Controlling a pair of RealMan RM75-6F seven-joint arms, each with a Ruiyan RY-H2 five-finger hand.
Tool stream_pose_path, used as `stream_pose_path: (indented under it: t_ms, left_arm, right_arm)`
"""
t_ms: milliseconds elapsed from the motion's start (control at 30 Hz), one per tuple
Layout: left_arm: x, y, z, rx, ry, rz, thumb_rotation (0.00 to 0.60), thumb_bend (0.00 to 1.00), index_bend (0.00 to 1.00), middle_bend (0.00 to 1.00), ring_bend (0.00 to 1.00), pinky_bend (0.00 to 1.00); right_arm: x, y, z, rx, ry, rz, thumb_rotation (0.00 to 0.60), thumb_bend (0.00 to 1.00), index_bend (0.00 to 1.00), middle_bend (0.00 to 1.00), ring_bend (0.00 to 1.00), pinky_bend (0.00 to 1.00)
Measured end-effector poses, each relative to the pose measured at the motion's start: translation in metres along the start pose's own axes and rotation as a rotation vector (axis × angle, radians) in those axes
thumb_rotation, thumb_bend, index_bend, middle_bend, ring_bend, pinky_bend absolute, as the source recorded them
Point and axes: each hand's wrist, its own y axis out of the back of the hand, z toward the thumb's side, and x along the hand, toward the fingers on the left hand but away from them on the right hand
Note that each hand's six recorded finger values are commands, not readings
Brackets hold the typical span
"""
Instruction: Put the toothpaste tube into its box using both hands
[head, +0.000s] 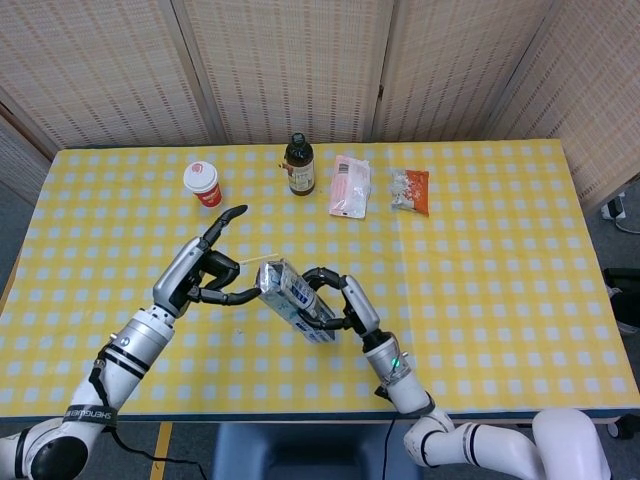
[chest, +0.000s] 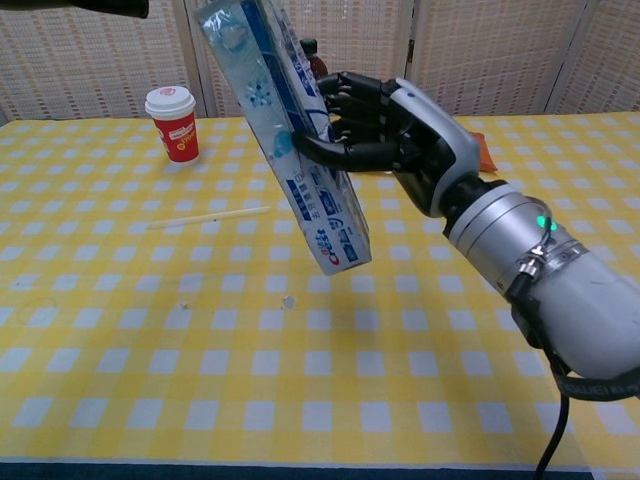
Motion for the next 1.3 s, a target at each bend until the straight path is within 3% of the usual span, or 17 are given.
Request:
stream_pose_path:
  t_ms: [133, 267, 367, 433, 500, 600, 667, 800, 933, 1067, 1167, 1300]
  left_arm:
    - [0.000, 0.002, 0.001, 0.035, -0.020, 0.007, 0.600, 0.19, 0.00, 1.00, 1.00, 1.00]
    - [0.001, 0.014, 0.001, 0.122, -0.061, 0.062, 0.600, 0.19, 0.00, 1.00, 1.00, 1.00]
    - [0.000, 0.029, -0.003, 0.234, -0.084, 0.124, 0.600, 0.19, 0.11, 0.93, 0.95, 1.00]
    - [-0.002, 0.040, -0.009, 0.320, -0.091, 0.164, 0.600, 0.19, 0.22, 0.78, 0.81, 0.93]
    - [-0.005, 0.053, -0.020, 0.430, -0.087, 0.200, 0.600, 0.19, 0.31, 0.60, 0.61, 0.77]
    - [-0.011, 0.071, -0.040, 0.580, -0.068, 0.231, 0.600, 0.19, 0.32, 0.45, 0.42, 0.55]
    - [-0.017, 0.084, -0.055, 0.683, -0.053, 0.248, 0.600, 0.19, 0.31, 0.42, 0.37, 0.44]
    - [-0.032, 0.106, -0.081, 0.876, -0.035, 0.276, 0.600, 0.19, 0.30, 0.40, 0.30, 0.29]
    - [-0.055, 0.122, -0.109, 1.087, -0.016, 0.280, 0.600, 0.19, 0.26, 0.36, 0.25, 0.23]
    - [-0.088, 0.126, -0.142, 1.279, 0.019, 0.240, 0.600, 0.19, 0.22, 0.31, 0.21, 0.17]
    - [-0.109, 0.126, -0.160, 1.362, 0.031, 0.226, 0.600, 0.19, 0.21, 0.30, 0.20, 0.15]
    - [-0.125, 0.125, -0.176, 1.398, 0.038, 0.233, 0.600, 0.19, 0.21, 0.30, 0.20, 0.14]
  right_arm:
    - [0.001, 0.002, 0.001, 0.007, 0.003, 0.000, 0.600, 0.32, 0.52, 0.46, 0.50, 0.46]
    - [0.003, 0.007, 0.002, 0.046, 0.010, -0.002, 0.600, 0.32, 0.52, 0.46, 0.50, 0.46]
    - [0.004, 0.015, 0.003, 0.109, 0.013, 0.000, 0.600, 0.32, 0.52, 0.46, 0.50, 0.46]
    - [0.005, 0.022, 0.004, 0.159, 0.014, -0.003, 0.600, 0.32, 0.52, 0.46, 0.49, 0.46]
    - [0.006, 0.031, 0.005, 0.226, 0.013, -0.005, 0.600, 0.32, 0.52, 0.46, 0.49, 0.46]
    - [0.008, 0.044, 0.006, 0.333, 0.005, -0.005, 0.600, 0.32, 0.52, 0.46, 0.49, 0.46]
    - [0.011, 0.053, 0.005, 0.414, -0.006, 0.000, 0.600, 0.32, 0.52, 0.46, 0.49, 0.46]
    - [0.016, 0.069, 0.001, 0.578, -0.039, 0.018, 0.600, 0.32, 0.52, 0.46, 0.49, 0.46]
    - [0.024, 0.085, -0.008, 0.748, -0.091, 0.049, 0.600, 0.32, 0.52, 0.46, 0.49, 0.46]
    - [0.037, 0.105, -0.029, 0.908, -0.173, 0.086, 0.600, 0.32, 0.52, 0.46, 0.49, 0.46]
    - [0.044, 0.115, -0.043, 0.971, -0.226, 0.110, 0.600, 0.32, 0.52, 0.46, 0.49, 0.46]
    - [0.047, 0.118, -0.056, 1.021, -0.267, 0.147, 0.600, 0.32, 0.52, 0.45, 0.49, 0.46]
